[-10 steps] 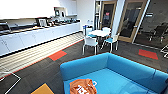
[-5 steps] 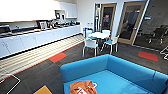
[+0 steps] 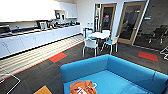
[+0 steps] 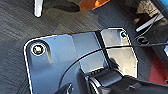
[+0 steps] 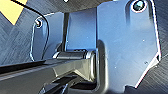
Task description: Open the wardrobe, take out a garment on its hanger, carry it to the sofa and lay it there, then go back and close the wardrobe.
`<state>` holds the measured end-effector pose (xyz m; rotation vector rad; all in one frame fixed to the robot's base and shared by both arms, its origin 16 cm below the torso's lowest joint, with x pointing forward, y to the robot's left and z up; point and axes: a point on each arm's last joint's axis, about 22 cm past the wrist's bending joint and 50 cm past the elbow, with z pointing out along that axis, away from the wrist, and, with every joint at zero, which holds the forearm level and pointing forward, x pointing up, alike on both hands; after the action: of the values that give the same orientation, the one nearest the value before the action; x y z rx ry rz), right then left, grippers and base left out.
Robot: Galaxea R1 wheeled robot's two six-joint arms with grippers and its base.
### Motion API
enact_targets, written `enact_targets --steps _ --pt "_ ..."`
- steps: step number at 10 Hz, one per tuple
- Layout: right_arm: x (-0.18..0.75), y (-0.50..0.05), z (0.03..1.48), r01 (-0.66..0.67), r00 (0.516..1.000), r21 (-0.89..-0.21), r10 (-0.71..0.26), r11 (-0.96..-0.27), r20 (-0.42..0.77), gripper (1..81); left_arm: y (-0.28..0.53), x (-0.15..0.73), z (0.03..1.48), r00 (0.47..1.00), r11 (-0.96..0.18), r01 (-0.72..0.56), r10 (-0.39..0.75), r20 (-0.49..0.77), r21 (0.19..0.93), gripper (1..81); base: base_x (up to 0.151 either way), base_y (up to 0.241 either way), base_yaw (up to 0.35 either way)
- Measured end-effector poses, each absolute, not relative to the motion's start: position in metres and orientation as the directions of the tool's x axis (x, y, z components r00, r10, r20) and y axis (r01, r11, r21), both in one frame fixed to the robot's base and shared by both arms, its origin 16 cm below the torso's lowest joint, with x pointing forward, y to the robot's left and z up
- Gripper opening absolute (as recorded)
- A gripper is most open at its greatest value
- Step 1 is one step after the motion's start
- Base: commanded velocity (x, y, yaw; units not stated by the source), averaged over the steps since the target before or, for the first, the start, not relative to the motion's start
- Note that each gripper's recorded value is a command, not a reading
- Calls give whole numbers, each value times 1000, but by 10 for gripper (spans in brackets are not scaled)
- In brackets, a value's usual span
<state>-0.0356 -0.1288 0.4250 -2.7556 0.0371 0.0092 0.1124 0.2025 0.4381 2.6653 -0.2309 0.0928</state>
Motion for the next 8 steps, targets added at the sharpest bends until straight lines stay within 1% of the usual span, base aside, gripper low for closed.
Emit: enact_targets --steps 3,5,6,7,8 --pt "-28 -129 425 -25 1000 -377 -25 -926 -4 811 205 121 438 983 -882 -182 -147 112 434 811 -96 0 0" --pt "-45 -130 425 -31 999 -373 -23 -927 -24 811 206 98 437 985 -882 -174 -150 88 438 811 -105 0 0" --pt "-43 -130 425 -30 999 -374 -24 -927 -21 811 206 103 437 984 -882 -177 -150 94 437 811 -105 0 0" --pt "-36 -130 425 -27 1000 -374 -24 -927 -12 811 206 110 438 983 -882 -180 -150 102 436 811 -80 0 0" --pt "-37 -130 425 -27 1000 -375 -24 -927 -11 811 205 108 438 983 -881 -181 -152 101 437 811 0 0 0"
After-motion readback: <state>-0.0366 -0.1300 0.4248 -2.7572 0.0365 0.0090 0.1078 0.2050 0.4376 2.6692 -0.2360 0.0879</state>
